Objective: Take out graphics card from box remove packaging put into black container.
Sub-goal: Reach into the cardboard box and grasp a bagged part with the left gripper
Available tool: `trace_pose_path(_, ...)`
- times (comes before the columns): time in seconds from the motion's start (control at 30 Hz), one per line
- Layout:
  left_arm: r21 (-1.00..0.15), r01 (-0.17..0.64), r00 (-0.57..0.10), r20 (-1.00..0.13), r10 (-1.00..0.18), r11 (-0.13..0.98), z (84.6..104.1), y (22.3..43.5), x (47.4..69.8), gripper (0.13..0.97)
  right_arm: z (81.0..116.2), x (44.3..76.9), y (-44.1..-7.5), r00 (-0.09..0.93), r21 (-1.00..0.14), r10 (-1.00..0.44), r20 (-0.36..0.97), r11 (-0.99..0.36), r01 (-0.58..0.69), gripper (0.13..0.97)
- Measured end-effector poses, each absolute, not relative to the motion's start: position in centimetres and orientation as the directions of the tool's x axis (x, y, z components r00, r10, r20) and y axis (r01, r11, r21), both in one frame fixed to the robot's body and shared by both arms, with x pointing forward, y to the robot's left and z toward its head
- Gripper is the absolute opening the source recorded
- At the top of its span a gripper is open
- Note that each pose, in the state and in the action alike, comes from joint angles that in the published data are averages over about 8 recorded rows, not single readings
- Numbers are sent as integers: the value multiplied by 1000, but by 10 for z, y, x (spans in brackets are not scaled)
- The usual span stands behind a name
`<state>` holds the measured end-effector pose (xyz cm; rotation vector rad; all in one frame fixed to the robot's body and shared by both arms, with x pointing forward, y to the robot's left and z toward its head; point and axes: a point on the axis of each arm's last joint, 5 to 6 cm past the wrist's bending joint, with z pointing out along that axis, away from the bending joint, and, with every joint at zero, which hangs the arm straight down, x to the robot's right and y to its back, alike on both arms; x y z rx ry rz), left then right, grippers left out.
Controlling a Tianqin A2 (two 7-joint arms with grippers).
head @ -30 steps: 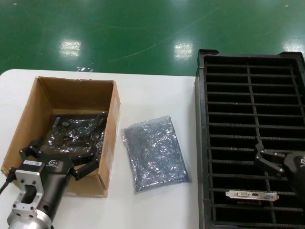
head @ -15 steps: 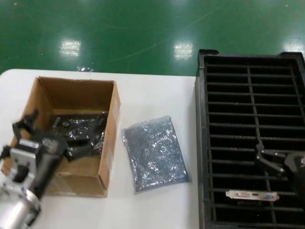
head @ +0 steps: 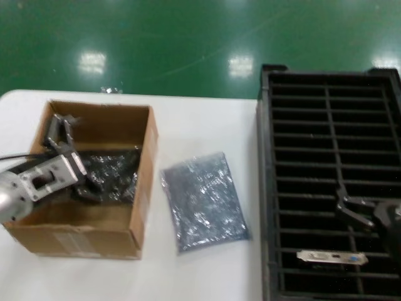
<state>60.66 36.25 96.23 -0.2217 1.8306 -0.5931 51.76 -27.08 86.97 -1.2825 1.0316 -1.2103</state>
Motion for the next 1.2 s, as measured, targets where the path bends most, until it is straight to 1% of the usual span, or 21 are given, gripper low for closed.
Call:
trace_pose_path(0.13, -353, 121, -459, -849, -263, 928, 964, 374, 634, 966, 870, 518, -271, 119, -994, -989, 91, -84, 66, 966)
trace_pose_path(0.2, -288, 117, -502, -843, -193, 950, 962, 378, 647, 966, 870, 518, -271, 119, -994, -989, 91, -84, 66, 966)
trace_pose_path(0.3, -203, 117, -538, -836, -109, 972, 957, 383, 666, 966, 870, 518, -271, 119, -994, -989, 91, -84, 66, 966)
trace_pose_path(0.4, -132, 124, -551, -833, -42, 983, 951, 384, 681, 966, 870, 518, -271, 119, -994, -989, 91, -84, 66, 966)
trace_pose_path(0.57, -34, 152, -539, -840, 55, 988, 941, 383, 699, 966, 870, 518, -271, 119, -994, -989, 91, -84, 66, 966)
trace_pose_path(0.77, 79, 180, -489, -857, 159, 980, 930, 378, 711, 966, 870, 518, -271, 119, -994, -989, 91, -84, 66, 966)
trace_pose_path(0.93, 160, 187, -439, -869, 228, 969, 925, 377, 716, 939, 870, 518, -271, 119, -994, -989, 91, -84, 66, 966)
trace_pose_path(1.07, 203, 190, -407, -874, 265, 961, 922, 377, 717, 923, 870, 518, -271, 119, -994, -989, 91, -84, 66, 966)
trace_pose_path(1.2, 221, 192, -390, -877, 281, 956, 921, 379, 714, 868, 870, 518, -271, 119, -994, -989, 91, -84, 66, 966)
